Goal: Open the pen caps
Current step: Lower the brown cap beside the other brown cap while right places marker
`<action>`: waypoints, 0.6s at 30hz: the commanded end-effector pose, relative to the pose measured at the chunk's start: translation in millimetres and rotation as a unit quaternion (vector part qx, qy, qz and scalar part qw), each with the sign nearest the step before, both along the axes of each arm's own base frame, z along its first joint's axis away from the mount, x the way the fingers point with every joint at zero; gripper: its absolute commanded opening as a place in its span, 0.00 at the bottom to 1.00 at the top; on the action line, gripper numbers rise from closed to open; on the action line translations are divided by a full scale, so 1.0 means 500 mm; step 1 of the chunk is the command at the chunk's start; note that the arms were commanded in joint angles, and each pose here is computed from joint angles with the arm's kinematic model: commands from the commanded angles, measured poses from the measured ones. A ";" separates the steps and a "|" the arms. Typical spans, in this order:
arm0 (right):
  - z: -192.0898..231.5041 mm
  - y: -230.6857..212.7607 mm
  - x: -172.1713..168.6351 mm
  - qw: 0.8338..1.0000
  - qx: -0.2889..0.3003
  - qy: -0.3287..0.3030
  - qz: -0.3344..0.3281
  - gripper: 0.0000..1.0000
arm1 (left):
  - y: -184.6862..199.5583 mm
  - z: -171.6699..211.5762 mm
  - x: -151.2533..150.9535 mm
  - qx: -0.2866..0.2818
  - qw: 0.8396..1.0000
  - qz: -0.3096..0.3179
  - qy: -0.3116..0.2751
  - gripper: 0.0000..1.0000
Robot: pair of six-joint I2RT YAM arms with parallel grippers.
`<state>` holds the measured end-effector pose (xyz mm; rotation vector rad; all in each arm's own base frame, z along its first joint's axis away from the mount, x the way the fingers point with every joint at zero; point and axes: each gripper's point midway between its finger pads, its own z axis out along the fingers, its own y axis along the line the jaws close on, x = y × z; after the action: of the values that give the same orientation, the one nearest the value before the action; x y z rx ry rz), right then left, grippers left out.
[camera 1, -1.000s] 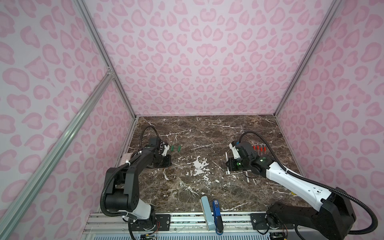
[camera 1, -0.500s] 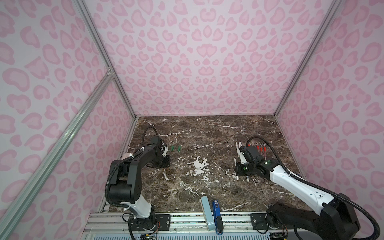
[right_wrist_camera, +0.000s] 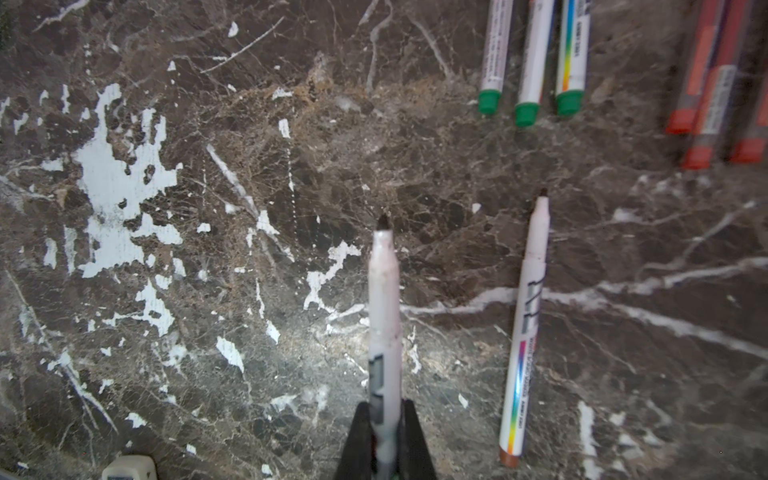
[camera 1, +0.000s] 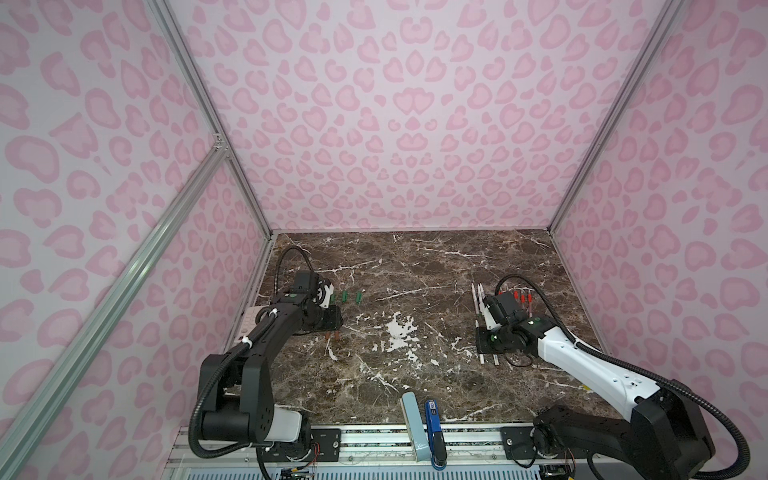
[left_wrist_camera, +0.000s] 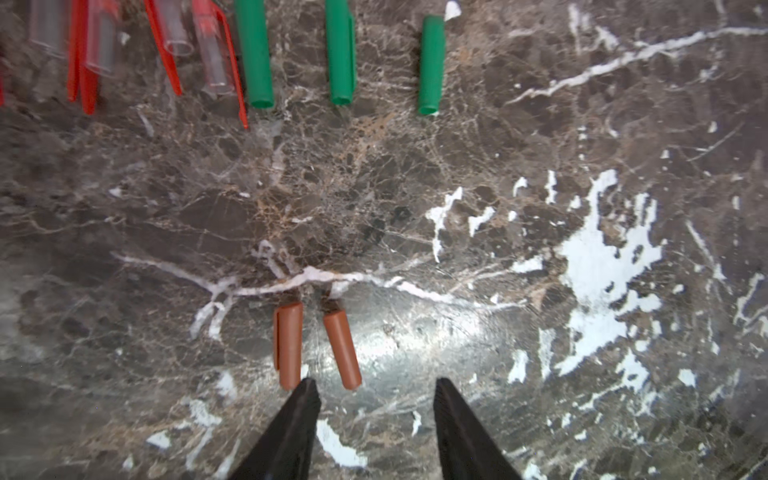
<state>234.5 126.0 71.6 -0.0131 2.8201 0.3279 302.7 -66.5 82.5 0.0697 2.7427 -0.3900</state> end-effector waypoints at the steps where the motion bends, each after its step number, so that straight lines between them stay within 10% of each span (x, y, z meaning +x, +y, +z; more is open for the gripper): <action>1: -0.020 -0.022 -0.009 0.999 -0.031 0.018 0.000 0.00 | -0.007 0.034 0.003 -0.004 0.998 -0.027 -0.056 0.61; 18: -0.105 -0.058 0.016 0.995 -0.087 0.054 -0.021 0.00 | 0.059 0.120 0.007 -0.006 0.982 0.019 -0.189 0.98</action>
<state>235.2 101.0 22.9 0.0317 2.9633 0.1152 298.4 -36.6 130.5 0.0675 2.4221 -0.3392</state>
